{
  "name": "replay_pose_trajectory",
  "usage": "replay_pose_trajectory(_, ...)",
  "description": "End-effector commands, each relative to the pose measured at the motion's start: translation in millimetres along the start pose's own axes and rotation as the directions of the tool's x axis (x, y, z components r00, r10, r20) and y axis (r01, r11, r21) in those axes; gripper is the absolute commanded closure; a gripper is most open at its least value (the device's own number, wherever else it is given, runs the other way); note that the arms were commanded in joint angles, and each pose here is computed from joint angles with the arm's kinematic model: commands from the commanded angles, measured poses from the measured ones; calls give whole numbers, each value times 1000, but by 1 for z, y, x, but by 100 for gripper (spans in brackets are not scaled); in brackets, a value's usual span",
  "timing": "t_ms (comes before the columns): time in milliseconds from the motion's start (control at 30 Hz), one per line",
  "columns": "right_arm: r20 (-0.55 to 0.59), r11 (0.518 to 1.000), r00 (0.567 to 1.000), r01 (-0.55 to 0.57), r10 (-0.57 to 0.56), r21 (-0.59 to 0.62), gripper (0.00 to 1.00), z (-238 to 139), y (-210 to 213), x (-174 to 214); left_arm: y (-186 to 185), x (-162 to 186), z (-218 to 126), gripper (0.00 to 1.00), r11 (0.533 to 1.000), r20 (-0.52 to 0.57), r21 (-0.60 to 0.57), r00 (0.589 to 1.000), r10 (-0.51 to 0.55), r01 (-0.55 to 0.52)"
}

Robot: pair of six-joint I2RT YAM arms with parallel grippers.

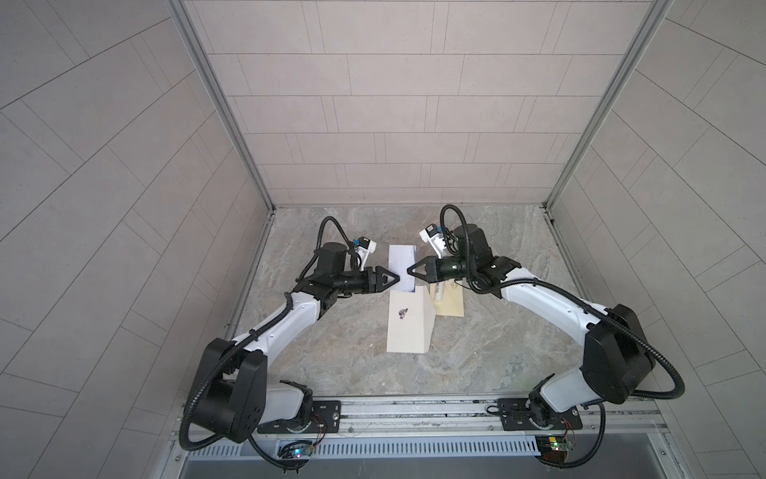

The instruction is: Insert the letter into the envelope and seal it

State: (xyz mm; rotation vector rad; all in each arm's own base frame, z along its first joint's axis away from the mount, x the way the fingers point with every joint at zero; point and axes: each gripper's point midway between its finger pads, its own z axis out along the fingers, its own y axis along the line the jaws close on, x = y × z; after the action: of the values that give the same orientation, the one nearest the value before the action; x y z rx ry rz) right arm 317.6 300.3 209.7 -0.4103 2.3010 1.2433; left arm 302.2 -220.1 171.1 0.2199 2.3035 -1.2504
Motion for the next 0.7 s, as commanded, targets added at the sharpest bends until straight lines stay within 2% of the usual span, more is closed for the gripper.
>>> replay_pose_trajectory(0,-79,974,995,-49,68,220,100,-8,-48,39,46,20,-7,33,966,-78,-254,996,38,-57)
replay_pose_trajectory(100,-137,947,982,-79,127,310,100,-13,-70,67,64,44,-3,33,943,-171,-326,985,14,-70)
replay_pose_trajectory(267,-171,892,968,-90,182,443,100,-30,-95,94,66,84,20,33,924,-371,-335,927,49,-183)
replay_pose_trajectory(467,-195,879,953,-119,232,462,100,-31,-101,112,68,111,40,33,924,-485,-317,874,36,-214)
replay_pose_trajectory(667,-212,866,936,-153,282,476,100,-28,-110,129,76,122,45,33,921,-526,-324,850,16,-218)
